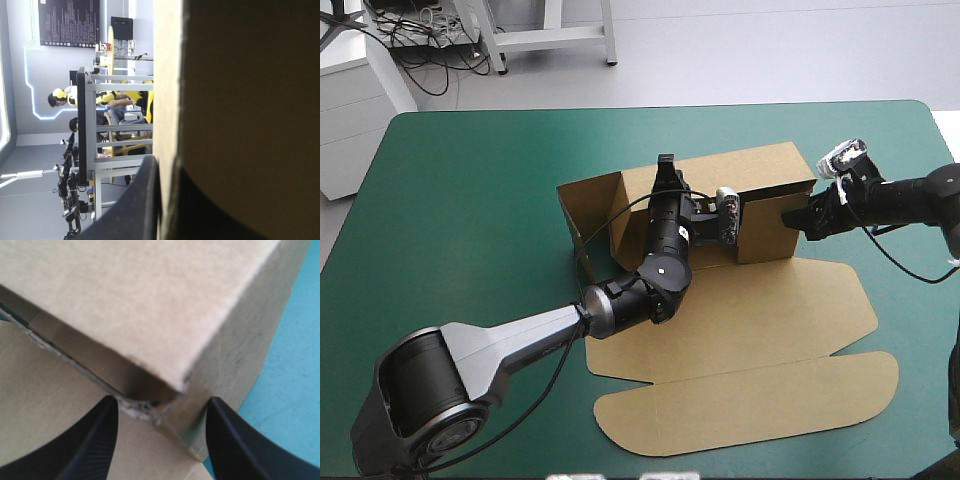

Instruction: Fold the box

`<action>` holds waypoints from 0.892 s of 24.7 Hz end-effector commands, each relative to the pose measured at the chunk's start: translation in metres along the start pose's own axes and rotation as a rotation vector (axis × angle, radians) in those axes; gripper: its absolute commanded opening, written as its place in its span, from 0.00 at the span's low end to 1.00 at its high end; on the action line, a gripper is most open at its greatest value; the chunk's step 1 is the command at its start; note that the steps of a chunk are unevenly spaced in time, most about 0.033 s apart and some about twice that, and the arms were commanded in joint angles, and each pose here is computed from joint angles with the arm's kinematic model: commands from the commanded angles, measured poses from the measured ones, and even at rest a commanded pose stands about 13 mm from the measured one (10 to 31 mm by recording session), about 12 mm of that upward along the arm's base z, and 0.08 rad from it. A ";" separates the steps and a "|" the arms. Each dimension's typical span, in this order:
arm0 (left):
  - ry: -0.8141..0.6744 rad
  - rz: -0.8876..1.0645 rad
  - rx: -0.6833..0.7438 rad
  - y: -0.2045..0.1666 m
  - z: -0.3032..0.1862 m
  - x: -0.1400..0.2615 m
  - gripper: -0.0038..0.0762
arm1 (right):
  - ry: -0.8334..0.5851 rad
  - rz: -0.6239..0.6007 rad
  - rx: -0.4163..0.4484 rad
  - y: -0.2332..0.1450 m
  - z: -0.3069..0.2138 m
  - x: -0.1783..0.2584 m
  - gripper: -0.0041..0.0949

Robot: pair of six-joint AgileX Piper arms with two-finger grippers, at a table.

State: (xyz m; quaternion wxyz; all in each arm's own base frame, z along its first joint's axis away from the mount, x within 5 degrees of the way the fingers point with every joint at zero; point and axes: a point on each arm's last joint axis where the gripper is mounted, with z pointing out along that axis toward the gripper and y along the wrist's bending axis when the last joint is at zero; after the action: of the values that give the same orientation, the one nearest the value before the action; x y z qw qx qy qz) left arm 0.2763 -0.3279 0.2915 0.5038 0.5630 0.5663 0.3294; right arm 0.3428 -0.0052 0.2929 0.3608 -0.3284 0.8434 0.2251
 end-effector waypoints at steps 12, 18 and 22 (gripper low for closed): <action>-0.009 0.088 0.048 0.015 -0.014 -0.001 0.04 | -0.247 -0.034 0.038 -0.003 -0.007 -0.028 0.54; -0.036 0.077 0.055 0.015 -0.014 -0.003 0.04 | -0.209 0.029 -0.018 -0.014 0.012 -0.016 0.54; -0.036 0.073 0.055 0.015 -0.014 -0.003 0.04 | -0.165 0.091 -0.061 -0.020 0.025 -0.005 0.43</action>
State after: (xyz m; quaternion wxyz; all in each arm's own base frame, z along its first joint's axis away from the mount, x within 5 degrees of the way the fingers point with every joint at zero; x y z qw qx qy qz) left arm 0.2748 -0.3261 0.2901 0.4580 0.6134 0.5370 0.3545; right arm 0.3731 -0.0060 0.2618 0.3981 -0.2828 0.8316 0.2645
